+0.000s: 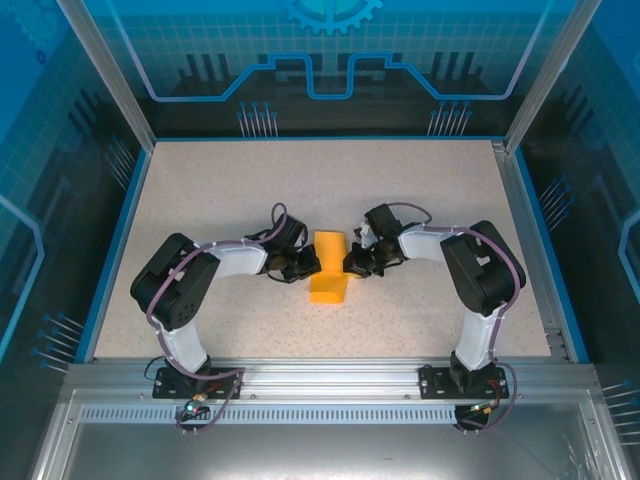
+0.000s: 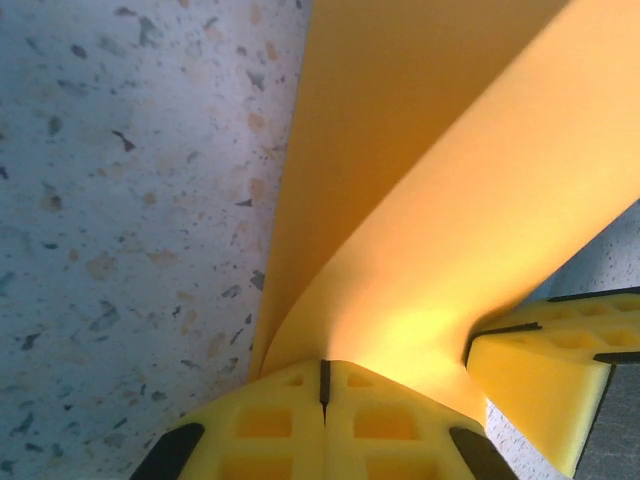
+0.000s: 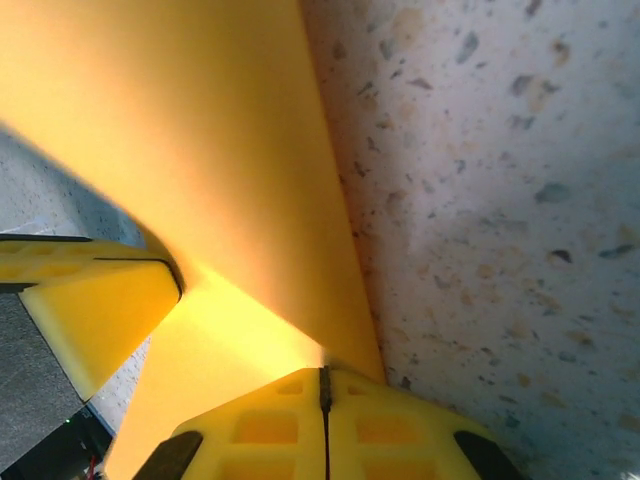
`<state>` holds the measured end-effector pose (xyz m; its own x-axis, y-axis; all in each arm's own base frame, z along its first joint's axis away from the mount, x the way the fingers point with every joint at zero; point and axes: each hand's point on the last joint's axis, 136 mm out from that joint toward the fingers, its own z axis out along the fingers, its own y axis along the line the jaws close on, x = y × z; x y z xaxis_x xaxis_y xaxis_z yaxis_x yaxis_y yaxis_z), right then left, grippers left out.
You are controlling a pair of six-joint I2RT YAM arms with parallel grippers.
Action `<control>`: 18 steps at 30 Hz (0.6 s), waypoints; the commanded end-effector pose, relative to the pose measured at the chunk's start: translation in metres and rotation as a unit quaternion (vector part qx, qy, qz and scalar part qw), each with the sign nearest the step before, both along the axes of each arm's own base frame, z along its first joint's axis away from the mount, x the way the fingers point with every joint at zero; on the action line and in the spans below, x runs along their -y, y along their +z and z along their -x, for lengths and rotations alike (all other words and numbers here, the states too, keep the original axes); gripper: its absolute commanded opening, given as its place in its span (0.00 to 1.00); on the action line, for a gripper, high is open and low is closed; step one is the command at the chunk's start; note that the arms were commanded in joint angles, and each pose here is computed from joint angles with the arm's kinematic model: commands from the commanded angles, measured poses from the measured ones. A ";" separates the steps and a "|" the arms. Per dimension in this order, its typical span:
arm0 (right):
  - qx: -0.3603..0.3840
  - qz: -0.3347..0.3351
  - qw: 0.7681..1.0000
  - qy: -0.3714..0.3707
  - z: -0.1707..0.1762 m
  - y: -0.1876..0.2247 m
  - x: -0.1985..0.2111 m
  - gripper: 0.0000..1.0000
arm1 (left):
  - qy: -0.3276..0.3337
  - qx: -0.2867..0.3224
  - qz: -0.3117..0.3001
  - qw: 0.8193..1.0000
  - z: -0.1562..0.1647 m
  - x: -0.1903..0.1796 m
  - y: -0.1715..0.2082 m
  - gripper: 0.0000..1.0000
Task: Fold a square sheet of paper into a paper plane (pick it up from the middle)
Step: Fold the square sheet of paper in half at the center of the table.
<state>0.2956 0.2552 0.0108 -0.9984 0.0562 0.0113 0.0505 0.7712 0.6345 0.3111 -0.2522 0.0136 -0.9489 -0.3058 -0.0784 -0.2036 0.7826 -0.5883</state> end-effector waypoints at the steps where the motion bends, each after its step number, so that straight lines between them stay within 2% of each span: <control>1: -0.024 0.039 0.999 0.002 0.013 -0.025 0.017 0.06 | -0.010 -0.041 -0.052 0.998 0.021 -0.015 -0.029 0.00; 5: 0.031 0.007 0.999 0.007 0.004 0.016 0.007 0.06 | -0.011 -0.040 -0.052 0.998 0.021 -0.015 -0.028 0.00; 7: 0.067 -0.031 0.997 0.019 0.005 0.039 -0.005 0.06 | -0.011 -0.041 -0.051 0.998 0.021 -0.015 -0.029 0.00; 9: 0.075 -0.054 0.995 0.021 0.008 0.048 -0.012 0.06 | -0.010 -0.041 -0.047 0.998 0.022 -0.014 -0.029 0.00; 11: 0.068 -0.072 0.995 0.033 0.013 0.048 -0.020 0.06 | -0.010 -0.041 -0.049 0.998 0.022 -0.015 -0.029 0.00; 18: 0.039 -0.024 0.998 0.033 0.031 -0.001 -0.006 0.04 | -0.010 -0.039 -0.047 0.998 0.021 -0.014 -0.028 0.00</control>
